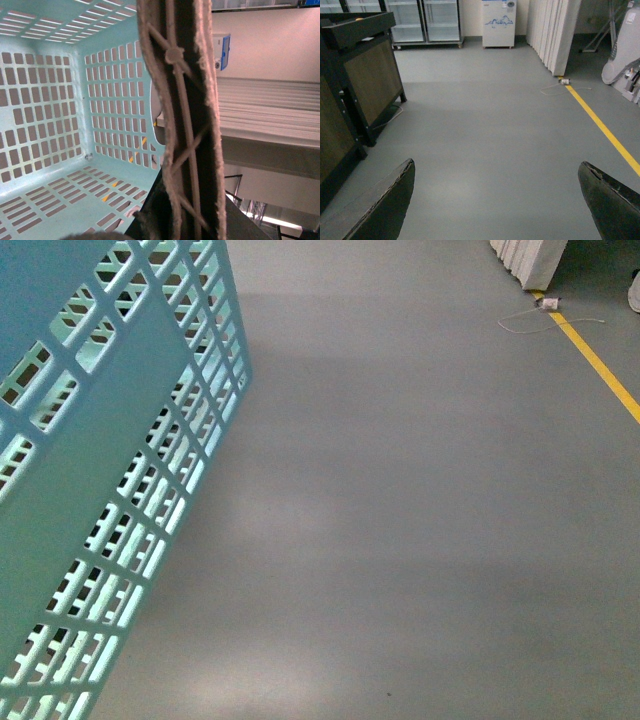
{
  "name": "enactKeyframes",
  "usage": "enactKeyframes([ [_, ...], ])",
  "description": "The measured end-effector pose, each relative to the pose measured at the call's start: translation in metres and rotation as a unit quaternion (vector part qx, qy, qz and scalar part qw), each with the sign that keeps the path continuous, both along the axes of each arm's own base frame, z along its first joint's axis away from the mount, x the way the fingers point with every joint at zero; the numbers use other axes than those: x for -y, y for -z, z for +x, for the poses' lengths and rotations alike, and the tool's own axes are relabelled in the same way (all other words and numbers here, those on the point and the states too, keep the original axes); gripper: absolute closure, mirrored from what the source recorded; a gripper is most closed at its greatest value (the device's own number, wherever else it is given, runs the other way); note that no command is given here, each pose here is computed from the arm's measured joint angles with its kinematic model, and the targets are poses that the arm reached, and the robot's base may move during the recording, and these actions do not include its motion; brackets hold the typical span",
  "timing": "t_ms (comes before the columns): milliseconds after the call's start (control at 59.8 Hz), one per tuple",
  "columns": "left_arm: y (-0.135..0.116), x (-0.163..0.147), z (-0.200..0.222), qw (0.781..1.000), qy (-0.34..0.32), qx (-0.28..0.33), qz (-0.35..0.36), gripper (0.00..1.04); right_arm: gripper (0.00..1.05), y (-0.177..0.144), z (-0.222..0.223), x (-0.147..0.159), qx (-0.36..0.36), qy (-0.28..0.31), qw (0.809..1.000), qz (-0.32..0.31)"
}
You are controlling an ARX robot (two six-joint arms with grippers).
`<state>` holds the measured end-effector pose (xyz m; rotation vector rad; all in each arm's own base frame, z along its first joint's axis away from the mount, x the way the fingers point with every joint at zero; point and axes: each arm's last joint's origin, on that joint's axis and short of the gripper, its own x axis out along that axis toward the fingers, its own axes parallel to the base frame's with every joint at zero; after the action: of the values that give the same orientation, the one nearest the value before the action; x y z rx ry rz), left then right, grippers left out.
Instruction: Pick lemon and mango into basket
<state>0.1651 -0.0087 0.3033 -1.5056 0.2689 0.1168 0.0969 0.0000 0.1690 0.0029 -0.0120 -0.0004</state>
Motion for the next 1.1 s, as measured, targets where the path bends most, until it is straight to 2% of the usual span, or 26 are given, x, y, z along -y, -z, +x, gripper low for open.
enactKeyframes([
  [1103,-0.0006,0.0009,-0.0002,1.0,0.01,0.0,-0.009,0.99,0.09,0.0,0.0,0.0001,0.0,0.002,1.0,0.0],
])
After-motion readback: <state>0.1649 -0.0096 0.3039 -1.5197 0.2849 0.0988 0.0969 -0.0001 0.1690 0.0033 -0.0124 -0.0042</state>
